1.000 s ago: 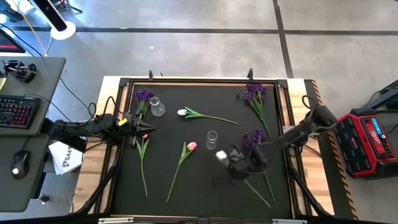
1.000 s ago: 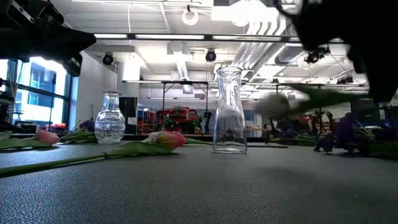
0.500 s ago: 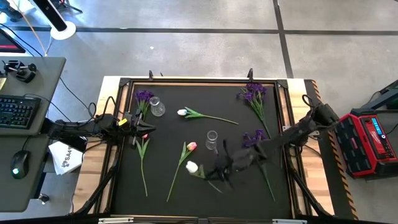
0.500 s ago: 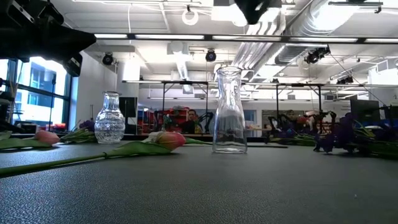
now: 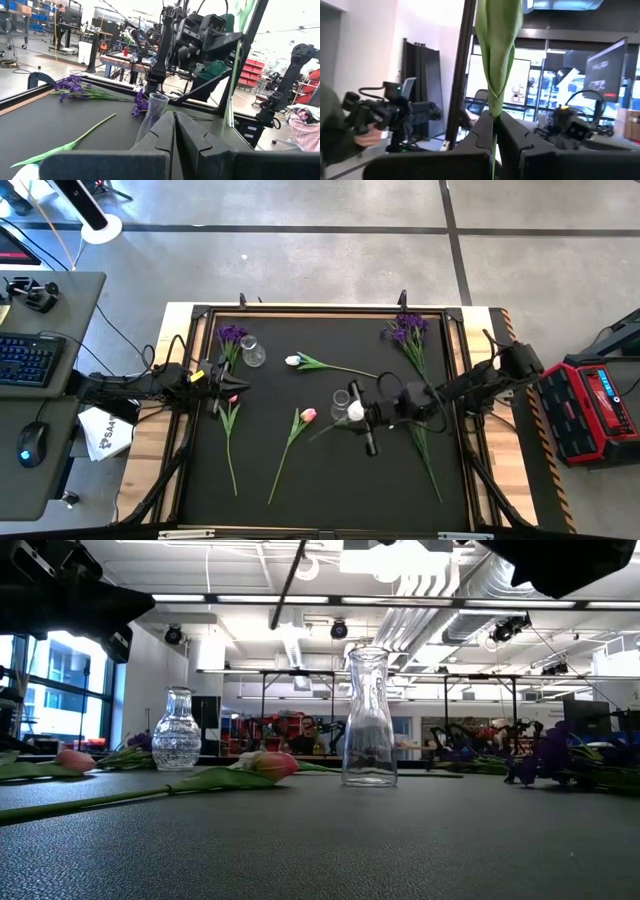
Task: Sort flowers into vase by color
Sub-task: Put the bottom white tulip into the right transparent flower vase
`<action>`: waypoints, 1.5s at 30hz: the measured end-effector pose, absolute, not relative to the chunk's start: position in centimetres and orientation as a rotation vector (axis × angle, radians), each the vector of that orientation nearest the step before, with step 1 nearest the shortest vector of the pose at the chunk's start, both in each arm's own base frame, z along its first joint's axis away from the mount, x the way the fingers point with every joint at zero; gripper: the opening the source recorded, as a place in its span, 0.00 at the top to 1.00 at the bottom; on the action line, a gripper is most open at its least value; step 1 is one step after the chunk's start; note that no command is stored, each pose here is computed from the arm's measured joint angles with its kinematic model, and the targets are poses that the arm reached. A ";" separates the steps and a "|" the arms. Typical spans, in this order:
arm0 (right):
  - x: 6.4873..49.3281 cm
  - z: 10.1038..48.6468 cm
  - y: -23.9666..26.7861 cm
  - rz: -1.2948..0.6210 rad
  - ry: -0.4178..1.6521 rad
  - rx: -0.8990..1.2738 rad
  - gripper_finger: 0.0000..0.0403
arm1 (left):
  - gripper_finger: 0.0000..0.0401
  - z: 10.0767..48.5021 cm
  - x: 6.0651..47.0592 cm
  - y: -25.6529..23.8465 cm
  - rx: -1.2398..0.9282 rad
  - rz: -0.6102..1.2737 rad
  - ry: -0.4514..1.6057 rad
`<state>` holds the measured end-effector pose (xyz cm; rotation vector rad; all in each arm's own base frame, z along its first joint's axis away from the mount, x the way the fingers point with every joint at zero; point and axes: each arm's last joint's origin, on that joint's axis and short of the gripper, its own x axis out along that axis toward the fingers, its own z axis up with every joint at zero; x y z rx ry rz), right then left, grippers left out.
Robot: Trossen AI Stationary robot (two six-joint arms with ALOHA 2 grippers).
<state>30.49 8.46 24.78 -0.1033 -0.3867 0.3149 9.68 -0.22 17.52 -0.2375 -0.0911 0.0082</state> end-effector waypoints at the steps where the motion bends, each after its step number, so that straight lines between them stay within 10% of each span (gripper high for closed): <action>1: 30.3 25.1 8.3 0.308 -0.393 -0.103 1.00 | 0.99 17.5 9.7 -0.2 -0.238 0.014 -0.092; 16: 25.0 30.7 5.3 0.000 -0.274 -0.160 1.00 | 0.99 17.5 9.7 -0.1 -0.239 0.042 -0.096; 45: 27.2 26.3 3.6 -0.122 0.039 -0.050 1.00 | 0.99 17.6 9.7 -0.1 -0.239 0.043 -0.103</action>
